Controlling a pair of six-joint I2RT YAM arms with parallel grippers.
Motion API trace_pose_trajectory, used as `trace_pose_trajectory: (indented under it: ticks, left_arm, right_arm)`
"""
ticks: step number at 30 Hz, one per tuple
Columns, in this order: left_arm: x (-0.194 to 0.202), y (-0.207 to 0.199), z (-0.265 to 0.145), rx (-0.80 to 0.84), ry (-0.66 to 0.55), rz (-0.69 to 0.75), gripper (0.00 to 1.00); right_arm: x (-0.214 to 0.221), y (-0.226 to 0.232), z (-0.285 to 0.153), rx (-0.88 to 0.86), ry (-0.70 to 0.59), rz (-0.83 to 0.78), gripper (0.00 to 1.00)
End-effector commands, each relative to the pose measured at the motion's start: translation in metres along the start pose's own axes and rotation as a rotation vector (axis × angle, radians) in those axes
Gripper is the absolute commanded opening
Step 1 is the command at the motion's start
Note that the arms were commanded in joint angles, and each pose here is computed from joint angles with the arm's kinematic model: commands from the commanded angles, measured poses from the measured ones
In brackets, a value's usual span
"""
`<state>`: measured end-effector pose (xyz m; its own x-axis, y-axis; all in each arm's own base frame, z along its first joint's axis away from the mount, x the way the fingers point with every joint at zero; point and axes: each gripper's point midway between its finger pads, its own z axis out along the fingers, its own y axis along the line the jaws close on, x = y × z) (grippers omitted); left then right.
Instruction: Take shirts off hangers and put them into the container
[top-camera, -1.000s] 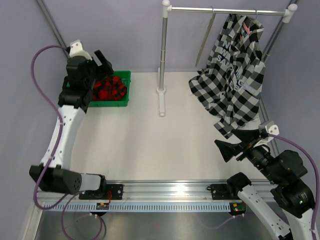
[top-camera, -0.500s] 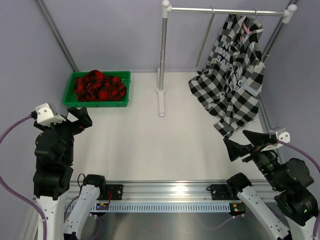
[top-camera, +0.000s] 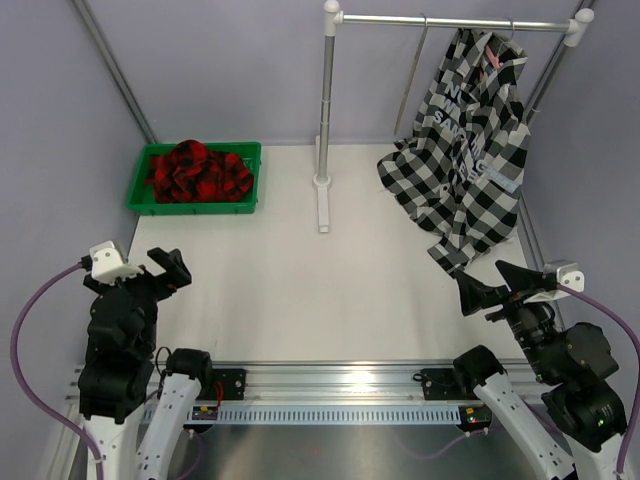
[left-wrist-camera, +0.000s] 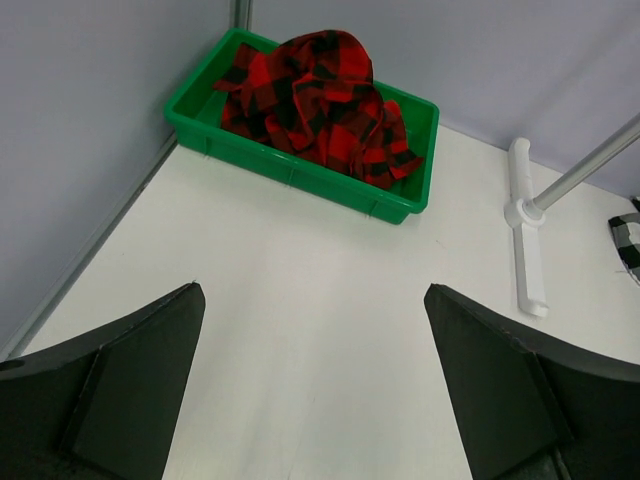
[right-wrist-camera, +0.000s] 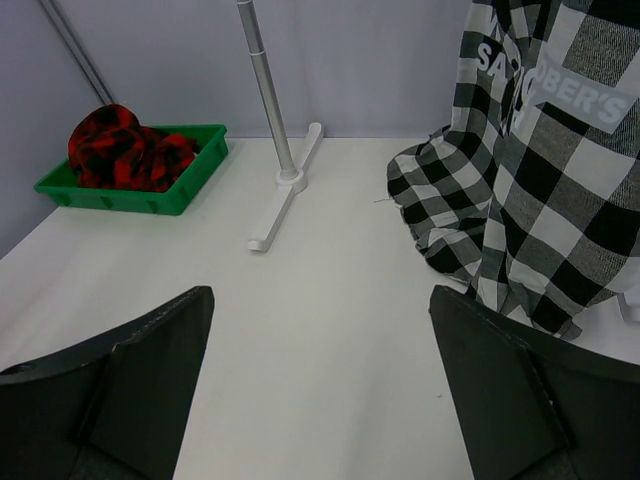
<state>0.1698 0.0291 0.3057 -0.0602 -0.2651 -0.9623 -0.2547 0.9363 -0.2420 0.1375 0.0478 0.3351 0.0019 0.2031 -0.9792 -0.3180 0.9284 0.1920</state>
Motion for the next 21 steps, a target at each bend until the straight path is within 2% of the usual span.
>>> trace_pose_trajectory:
  ticks: [1,21]
  left_arm:
    - [-0.001,-0.004,0.003,0.021,-0.026,-0.027,0.99]
    - [0.032,-0.018,0.021,0.086,0.023,-0.044,0.99]
  right_arm:
    - [-0.013,-0.008,0.002,0.046,-0.066,0.000,0.99]
    - [-0.009,-0.004,0.013,0.031,-0.055,0.001,1.00]
